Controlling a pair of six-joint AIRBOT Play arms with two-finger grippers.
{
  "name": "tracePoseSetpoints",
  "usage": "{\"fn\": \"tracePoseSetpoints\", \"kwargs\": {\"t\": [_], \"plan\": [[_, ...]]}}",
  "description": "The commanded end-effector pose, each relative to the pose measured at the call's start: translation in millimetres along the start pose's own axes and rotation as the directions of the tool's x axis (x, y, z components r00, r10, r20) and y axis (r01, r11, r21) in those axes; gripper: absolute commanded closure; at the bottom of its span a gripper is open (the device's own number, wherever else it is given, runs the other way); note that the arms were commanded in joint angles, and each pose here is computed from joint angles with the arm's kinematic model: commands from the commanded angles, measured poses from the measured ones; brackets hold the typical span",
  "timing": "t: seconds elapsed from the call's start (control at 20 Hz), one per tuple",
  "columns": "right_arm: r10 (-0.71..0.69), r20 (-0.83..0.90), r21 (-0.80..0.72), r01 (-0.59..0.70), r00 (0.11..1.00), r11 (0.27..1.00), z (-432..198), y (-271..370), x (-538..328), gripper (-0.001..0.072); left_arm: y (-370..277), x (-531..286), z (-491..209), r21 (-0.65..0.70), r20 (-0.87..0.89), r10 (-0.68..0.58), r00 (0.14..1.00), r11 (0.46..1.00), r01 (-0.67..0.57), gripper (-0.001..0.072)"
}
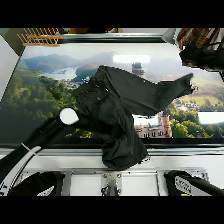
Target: Fold the clothes and pants, and hang the long-sleeved shirts on hangers.
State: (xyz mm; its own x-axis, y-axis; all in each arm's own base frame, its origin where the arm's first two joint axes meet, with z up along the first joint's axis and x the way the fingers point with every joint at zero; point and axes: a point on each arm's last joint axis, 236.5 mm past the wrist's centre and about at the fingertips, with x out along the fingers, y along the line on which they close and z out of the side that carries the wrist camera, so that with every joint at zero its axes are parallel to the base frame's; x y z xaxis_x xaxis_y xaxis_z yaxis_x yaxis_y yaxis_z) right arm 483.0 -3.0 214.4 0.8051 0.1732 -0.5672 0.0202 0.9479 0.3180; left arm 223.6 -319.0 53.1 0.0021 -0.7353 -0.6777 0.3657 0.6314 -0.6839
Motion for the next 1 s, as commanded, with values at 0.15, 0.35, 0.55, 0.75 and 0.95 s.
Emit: {"fn": "tracePoseSetpoints", "kwargs": {"t": [0.15,0.35,0.55,0.75,0.95], "plan": [[0.002,-0.431,-0.055,-0.028,0.903,0.998,-161.5,-9.5,-17.9,0.0132,192.7,-135.8,109.7,-0.309,0.352,0.393,0.85,0.906,-0.291,0.0033],[0.017,-0.689,-0.022,-0.044,0.725,0.999,-304.0,-16.2,-17.9,0.0132,294.4,-147.8,92.0,-0.539,0.277,0.47,0.838,0.798,-0.269,0.0033],[0.016,-0.85,-0.045,-0.103,0.526,0.994,-407.2,-3.5,-32.3,0.0132,340.3,-127.7,83.1,-0.609,0.229,0.492,0.84,0.746,-0.271,0.0033],[0.012,-0.908,-0.068,-0.175,0.419,0.982,-448.8,17.2,-37.8,0.0131,344.3,-102.6,88.8,-0.637,0.246,0.426,0.871,0.748,-0.186,0.0032],[0.068,-0.924,-0.015,-0.211,0.377,0.977,-470.8,46.3,-31.5,0.0131,348.4,-93.9,89.2,-0.638,0.245,0.416,0.876,0.749,-0.178,0.0033]]}}
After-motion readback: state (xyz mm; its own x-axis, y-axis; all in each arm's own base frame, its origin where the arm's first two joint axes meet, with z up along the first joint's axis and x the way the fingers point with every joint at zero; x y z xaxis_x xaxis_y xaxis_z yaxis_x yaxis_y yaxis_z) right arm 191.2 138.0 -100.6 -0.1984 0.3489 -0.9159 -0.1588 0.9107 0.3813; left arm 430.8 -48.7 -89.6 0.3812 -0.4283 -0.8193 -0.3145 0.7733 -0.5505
